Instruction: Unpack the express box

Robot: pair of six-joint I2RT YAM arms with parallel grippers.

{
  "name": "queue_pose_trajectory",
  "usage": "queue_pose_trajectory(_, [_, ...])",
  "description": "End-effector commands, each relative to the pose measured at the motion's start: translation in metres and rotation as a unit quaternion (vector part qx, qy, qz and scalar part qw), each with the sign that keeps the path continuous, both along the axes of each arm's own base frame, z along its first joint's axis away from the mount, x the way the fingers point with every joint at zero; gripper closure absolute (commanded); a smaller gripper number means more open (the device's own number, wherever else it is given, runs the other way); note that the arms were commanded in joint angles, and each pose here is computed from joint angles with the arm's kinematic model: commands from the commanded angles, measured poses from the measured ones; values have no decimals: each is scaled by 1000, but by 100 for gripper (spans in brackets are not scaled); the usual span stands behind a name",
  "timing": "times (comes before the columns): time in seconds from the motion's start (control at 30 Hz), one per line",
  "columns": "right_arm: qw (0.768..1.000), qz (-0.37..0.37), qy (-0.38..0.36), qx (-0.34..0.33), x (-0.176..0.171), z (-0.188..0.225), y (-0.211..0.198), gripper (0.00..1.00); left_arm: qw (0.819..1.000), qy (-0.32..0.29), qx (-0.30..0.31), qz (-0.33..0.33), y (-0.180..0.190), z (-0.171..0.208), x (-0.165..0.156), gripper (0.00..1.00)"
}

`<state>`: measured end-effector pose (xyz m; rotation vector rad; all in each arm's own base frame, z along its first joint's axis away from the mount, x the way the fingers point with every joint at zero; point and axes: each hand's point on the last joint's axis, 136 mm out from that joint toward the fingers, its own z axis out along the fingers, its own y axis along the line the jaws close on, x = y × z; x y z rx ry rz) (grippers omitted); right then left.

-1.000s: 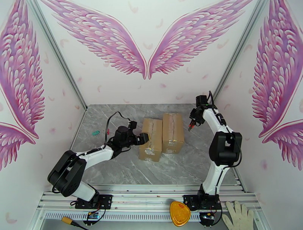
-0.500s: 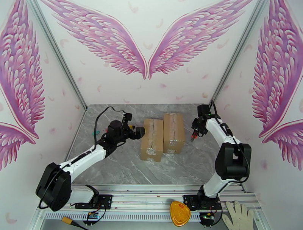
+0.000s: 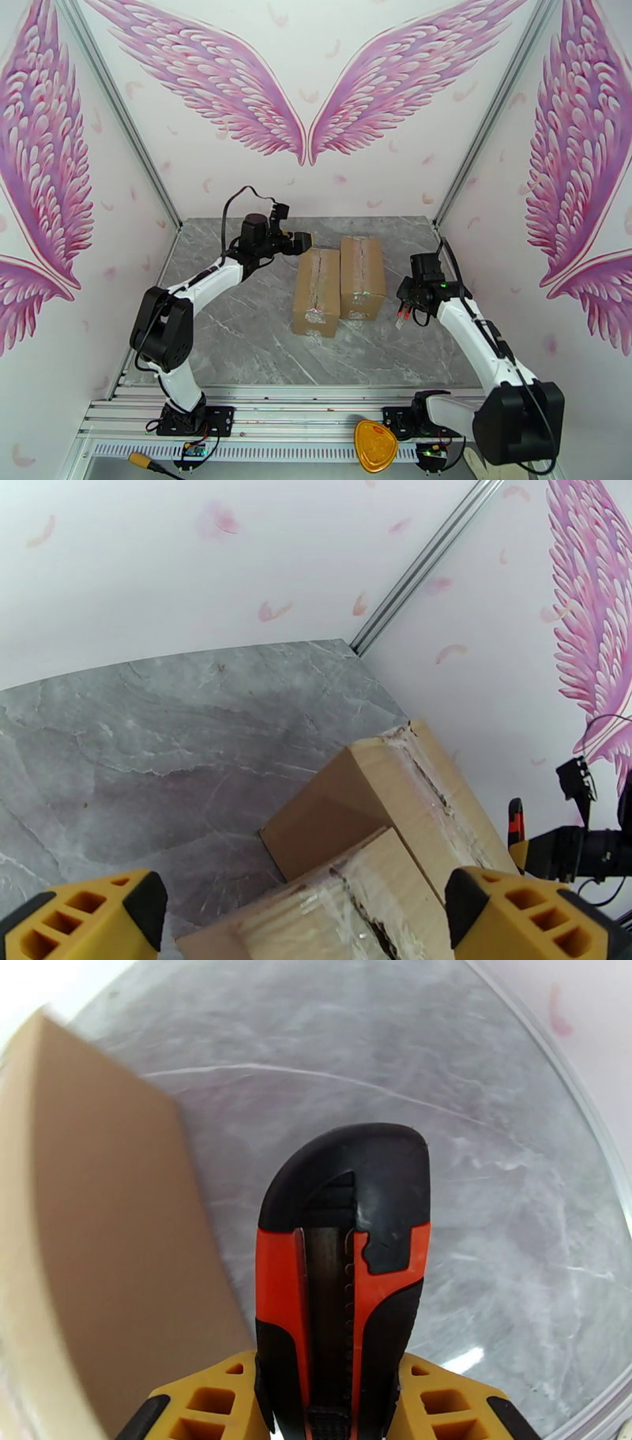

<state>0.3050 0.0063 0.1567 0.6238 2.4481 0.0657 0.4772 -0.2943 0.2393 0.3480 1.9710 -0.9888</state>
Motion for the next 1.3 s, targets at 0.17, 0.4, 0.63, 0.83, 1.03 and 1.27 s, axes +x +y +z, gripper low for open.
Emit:
queue_pose_trajectory(0.17, [999,39,-28,24,-20,2,50,75,999,14,-25,-32,-19,4,30,1])
queue_pose_trajectory(0.4, [995,69,-67,40,-7,6,83,77,998,31,-22,-43,-23,-14,34,2])
queue_pose_trajectory(0.63, [993,82,-75,35,32,12,102,77,999,42,-11,-5,8,-23,28,4])
queue_pose_trajectory(0.83, [990,122,-72,9,76,16,122,76,998,32,-6,61,54,-9,11,1])
queue_pose_trajectory(1.03, [985,159,-65,-11,112,18,139,76,991,38,10,129,105,-12,-30,1])
queue_pose_trajectory(1.27, [982,177,-66,-8,149,25,150,76,983,53,17,173,134,-25,-71,1])
